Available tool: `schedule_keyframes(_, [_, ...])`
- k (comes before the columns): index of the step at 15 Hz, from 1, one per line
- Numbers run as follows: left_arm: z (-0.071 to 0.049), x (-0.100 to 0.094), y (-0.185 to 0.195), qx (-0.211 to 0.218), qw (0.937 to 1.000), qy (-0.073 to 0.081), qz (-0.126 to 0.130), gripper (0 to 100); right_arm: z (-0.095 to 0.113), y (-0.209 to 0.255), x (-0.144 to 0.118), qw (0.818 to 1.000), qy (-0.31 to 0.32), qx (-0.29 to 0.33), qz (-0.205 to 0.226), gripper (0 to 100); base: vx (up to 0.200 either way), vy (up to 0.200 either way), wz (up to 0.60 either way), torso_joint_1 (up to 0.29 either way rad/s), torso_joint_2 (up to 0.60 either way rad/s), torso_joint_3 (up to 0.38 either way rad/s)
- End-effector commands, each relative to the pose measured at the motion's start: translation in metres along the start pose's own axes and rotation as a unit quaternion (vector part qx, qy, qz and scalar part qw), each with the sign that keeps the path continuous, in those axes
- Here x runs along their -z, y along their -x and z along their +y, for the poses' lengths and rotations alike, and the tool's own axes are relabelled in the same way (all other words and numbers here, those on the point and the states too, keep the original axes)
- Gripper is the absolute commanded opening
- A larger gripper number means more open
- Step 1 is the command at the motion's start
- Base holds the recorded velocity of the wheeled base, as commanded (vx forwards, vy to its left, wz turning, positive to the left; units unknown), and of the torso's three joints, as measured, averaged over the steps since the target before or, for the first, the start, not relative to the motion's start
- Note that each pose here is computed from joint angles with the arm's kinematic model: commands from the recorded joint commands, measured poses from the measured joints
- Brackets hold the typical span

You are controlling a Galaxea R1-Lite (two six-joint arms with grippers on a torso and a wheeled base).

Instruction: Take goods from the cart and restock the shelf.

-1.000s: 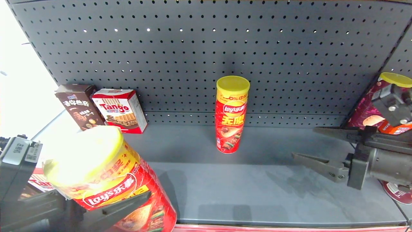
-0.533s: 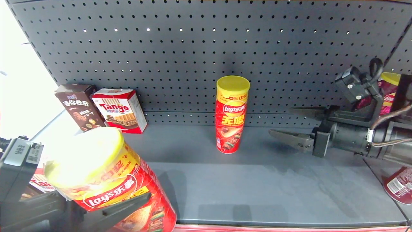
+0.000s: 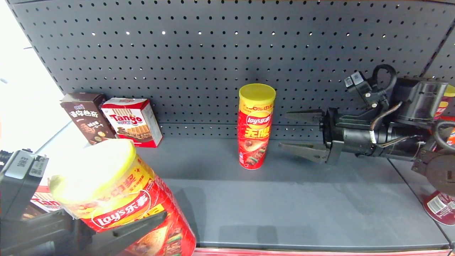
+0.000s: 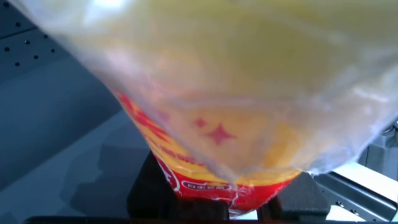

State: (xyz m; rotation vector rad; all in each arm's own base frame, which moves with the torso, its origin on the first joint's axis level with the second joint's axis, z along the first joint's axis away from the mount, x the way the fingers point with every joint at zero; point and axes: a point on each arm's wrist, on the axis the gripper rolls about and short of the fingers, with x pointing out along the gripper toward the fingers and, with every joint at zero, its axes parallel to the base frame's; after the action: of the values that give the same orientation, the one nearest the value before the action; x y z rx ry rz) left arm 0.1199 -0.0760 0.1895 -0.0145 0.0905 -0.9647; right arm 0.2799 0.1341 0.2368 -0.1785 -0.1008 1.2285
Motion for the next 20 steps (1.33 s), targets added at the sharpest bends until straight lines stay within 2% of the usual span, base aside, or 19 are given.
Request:
schedule_keyframes(1, [0.0, 0.0, 0.0, 0.0, 1.0, 0.0, 0.0, 0, -0.016, -0.011, 0.013, 1.0, -0.006, -0.002, 0.005, 100, 0.0, 0.0, 0.0, 0.0, 0.0, 0.0])
schedule_keyframes(8, [0.001, -0.001, -0.001, -0.001, 1.0, 0.0, -0.001, 0, -0.038, -0.035, 0.031, 1.0, -0.01, -0.009, 0.007, 100, 0.0, 0.0, 0.0, 0.0, 0.0, 0.0])
schedule_keyframes(16, [0.001, 0.001, 0.0, -0.003, 1.0, 0.002, 0.001, 0, -0.049, -0.063, 0.059, 1.0, -0.015, -0.023, 0.008, 100, 0.0, 0.0, 0.0, 0.0, 0.0, 0.0])
schedule_keyframes(19, [0.001, -0.001, 0.0, -0.001, 0.9999, 0.013, -0.001, 0, -0.047, -0.071, 0.064, 0.999, -0.017, -0.03, 0.01, 100, 0.0, 0.0, 0.0, 0.0, 0.0, 0.0])
schedule_keyframes(20, [0.001, -0.002, -0.001, -0.002, 0.9999, 0.013, -0.003, 0, -0.048, -0.073, 0.065, 0.999, -0.017, -0.031, 0.009, 100, 0.0, 0.0, 0.0, 0.0, 0.0, 0.0])
